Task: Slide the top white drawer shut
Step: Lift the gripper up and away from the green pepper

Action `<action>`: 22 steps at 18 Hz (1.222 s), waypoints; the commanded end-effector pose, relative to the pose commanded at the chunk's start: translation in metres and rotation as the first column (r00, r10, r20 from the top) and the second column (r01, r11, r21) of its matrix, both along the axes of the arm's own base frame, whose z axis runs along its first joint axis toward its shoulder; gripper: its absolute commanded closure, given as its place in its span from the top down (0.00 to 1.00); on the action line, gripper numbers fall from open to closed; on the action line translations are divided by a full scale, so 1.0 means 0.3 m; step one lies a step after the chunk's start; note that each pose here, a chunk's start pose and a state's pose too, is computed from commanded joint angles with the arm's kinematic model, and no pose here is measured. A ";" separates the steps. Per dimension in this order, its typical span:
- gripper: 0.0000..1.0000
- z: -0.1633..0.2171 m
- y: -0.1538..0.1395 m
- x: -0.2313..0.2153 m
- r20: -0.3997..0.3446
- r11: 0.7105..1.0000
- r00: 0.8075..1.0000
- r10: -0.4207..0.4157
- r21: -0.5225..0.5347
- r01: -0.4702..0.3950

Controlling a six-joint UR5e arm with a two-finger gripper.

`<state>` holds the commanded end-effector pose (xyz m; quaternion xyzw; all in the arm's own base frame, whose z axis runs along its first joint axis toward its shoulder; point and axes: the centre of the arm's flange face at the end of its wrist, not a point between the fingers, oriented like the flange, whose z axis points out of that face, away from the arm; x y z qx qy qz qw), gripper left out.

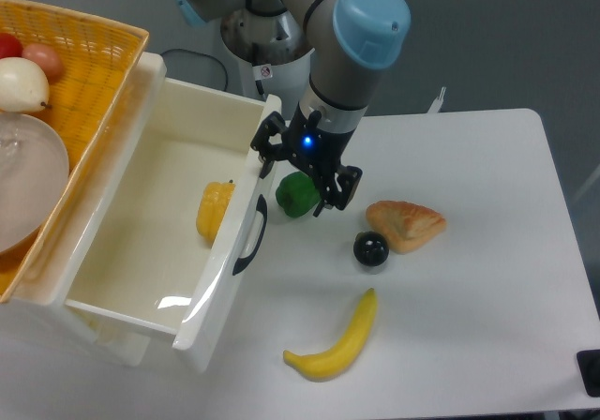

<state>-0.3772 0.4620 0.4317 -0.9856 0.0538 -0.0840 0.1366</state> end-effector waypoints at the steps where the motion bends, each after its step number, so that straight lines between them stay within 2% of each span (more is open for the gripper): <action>1: 1.00 -0.018 -0.002 -0.013 0.003 1.000 1.000 0.005 -0.004 -0.005; 3: 1.00 -0.035 -0.005 -0.019 0.007 1.000 1.000 -0.010 -0.007 0.010; 11: 1.00 -0.159 -0.004 -0.108 0.060 0.999 0.998 0.019 -0.040 -0.017; 15: 1.00 -0.186 0.013 -0.129 0.003 1.000 1.000 0.013 -0.004 -0.013; 18: 1.00 -0.245 0.035 -0.141 -0.011 1.000 1.000 0.001 0.002 -0.001; 22: 1.00 -0.272 0.031 -0.173 -0.058 0.998 0.998 -0.008 -0.057 0.004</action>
